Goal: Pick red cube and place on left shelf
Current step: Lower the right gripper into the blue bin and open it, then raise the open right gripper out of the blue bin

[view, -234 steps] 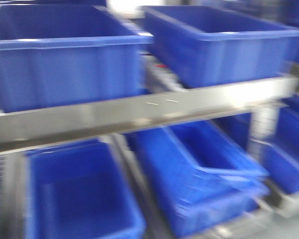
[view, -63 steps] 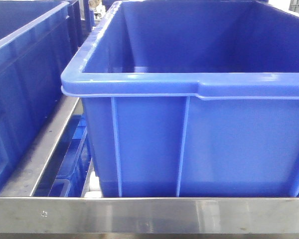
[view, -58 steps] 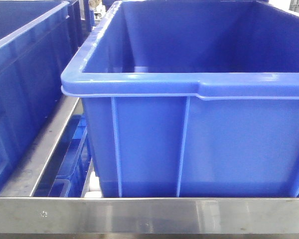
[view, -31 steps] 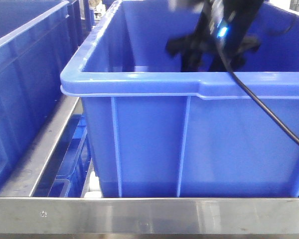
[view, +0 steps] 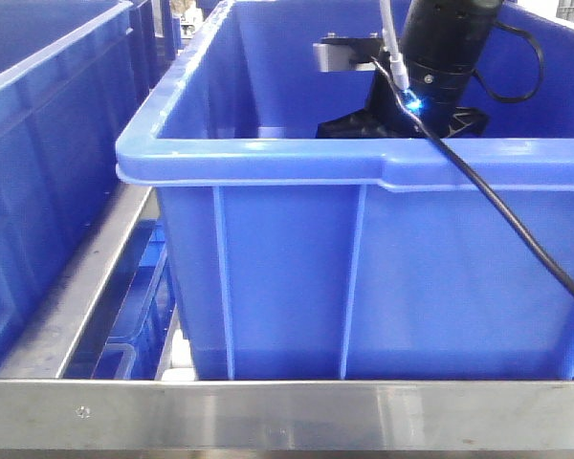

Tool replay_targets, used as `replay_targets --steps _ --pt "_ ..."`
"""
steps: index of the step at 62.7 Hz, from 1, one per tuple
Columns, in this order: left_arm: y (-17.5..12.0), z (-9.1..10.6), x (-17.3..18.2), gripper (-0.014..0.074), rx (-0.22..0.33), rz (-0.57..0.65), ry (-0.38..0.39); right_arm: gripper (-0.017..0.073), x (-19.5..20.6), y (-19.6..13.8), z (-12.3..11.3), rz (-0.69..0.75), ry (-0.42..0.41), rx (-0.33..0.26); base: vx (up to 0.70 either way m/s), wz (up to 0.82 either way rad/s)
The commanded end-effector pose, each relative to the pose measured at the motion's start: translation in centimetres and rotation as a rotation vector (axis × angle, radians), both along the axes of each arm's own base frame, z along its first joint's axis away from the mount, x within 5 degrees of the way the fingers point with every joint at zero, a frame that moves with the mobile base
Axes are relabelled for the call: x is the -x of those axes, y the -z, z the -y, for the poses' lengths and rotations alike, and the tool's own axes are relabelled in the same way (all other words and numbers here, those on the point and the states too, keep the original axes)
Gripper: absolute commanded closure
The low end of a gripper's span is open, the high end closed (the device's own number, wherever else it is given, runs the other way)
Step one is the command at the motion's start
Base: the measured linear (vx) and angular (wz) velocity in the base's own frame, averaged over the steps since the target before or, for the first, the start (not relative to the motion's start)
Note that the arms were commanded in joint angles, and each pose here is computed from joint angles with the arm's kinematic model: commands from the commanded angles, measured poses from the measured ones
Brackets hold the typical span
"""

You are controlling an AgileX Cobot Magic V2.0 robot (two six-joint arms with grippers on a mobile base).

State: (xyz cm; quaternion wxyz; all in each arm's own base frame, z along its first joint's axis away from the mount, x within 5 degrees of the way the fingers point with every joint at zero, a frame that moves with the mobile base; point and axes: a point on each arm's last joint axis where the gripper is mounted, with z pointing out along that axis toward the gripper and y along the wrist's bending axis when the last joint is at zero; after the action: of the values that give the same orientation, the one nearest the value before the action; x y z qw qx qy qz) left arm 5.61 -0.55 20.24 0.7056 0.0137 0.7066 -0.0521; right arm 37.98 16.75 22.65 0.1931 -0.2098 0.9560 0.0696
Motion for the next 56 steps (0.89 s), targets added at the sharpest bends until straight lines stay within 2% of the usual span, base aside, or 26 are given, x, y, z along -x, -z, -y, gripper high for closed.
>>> replay_targets --steps 1,11,18,29,41,49,56 --pt "-0.1 0.0 0.0 0.0492 0.014 0.076 -0.003 0.0245 0.0 -3.3 0.1 0.104 -0.003 -0.032 0.00 0.00" --pt "-0.1 0.0 0.0 0.0493 0.014 0.076 -0.003 0.0017 0.0 -3.4 0.1 0.106 -0.003 -0.033 0.00 0.00" --pt "-0.1 0.0 0.0 0.0492 0.014 0.076 -0.003 -0.0062 0.1 -3.5 0.1 0.108 -0.003 -0.034 0.00 0.00" --pt "-0.1 0.0 0.0 0.0492 0.014 0.076 -0.003 -0.0062 0.4 -4.5 0.3 0.125 -0.005 -0.040 0.00 0.00" --pt "-0.1 0.0 0.0 0.0493 0.014 0.076 -0.003 -0.0061 2.1 -8.6 1.1 0.232 -0.009 -0.061 0.00 0.00" --pt "-0.1 0.0 0.0 0.0492 0.014 0.076 -0.003 -0.0061 4.5 -11.7 2.2 0.329 -0.007 -0.094 0.00 0.00" --pt "-0.1 0.0 0.0 0.0492 0.014 0.076 -0.003 -0.0054 6.9 -13.1 3.3 0.412 -0.002 -0.128 0.00 0.00"
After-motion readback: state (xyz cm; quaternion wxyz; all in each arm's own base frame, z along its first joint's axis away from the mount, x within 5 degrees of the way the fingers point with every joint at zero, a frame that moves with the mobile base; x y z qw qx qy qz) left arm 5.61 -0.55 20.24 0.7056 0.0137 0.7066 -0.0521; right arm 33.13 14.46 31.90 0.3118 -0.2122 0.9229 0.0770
